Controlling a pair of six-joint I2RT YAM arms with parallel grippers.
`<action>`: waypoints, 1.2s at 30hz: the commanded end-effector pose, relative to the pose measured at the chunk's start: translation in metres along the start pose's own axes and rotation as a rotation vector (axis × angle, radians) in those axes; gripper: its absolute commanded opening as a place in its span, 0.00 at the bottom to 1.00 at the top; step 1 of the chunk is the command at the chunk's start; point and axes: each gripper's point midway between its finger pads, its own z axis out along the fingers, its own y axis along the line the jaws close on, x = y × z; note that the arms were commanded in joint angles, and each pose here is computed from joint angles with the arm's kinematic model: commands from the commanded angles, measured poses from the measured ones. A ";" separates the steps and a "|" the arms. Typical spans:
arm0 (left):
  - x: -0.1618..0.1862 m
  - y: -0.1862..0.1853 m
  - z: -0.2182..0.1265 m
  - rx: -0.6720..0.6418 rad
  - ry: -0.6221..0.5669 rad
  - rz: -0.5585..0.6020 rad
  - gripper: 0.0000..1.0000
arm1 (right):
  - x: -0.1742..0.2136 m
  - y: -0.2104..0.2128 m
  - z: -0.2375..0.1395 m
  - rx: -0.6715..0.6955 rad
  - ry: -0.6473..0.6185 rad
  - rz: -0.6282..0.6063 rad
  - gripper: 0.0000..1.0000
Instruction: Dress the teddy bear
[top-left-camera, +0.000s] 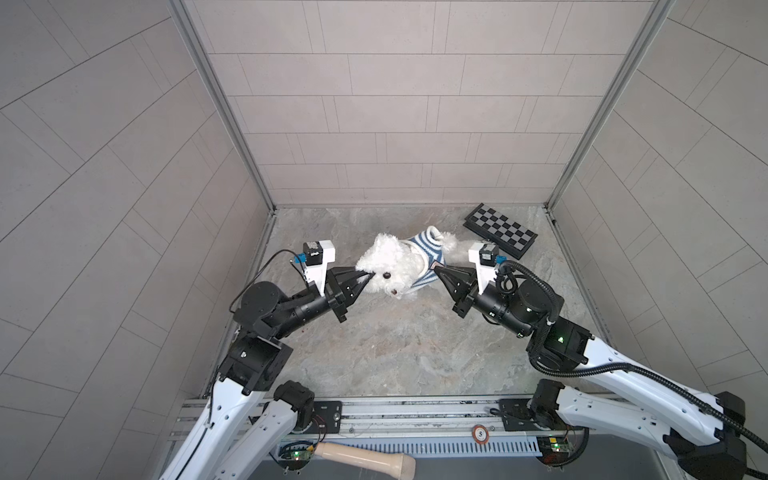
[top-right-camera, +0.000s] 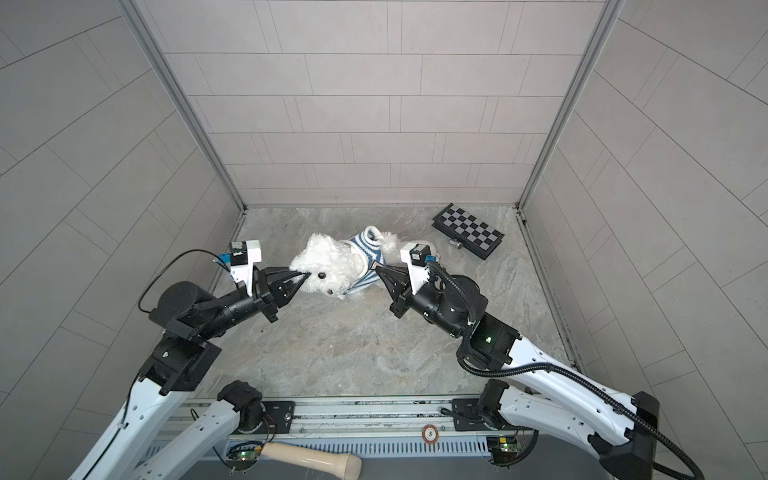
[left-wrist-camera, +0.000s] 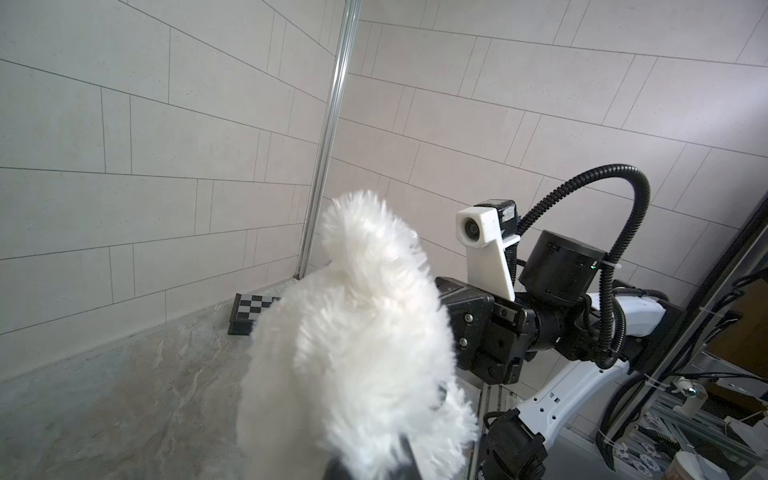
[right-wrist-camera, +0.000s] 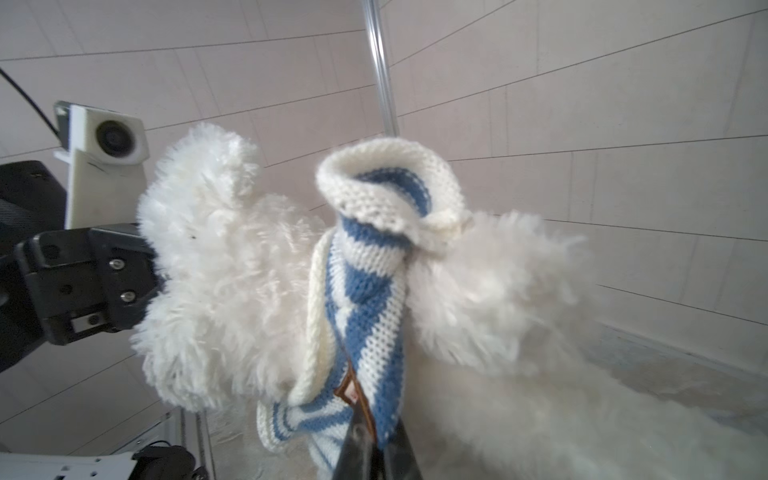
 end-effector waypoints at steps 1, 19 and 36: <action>-0.016 -0.006 -0.005 -0.012 -0.047 0.082 0.00 | 0.010 -0.035 -0.004 0.190 0.059 -0.057 0.00; 0.057 0.007 0.000 -0.078 0.224 0.196 0.00 | -0.034 -0.014 -0.013 0.120 -0.094 -0.163 0.00; 0.057 0.005 0.001 -0.076 0.199 0.204 0.00 | -0.023 0.023 0.016 -0.054 0.006 -0.239 0.00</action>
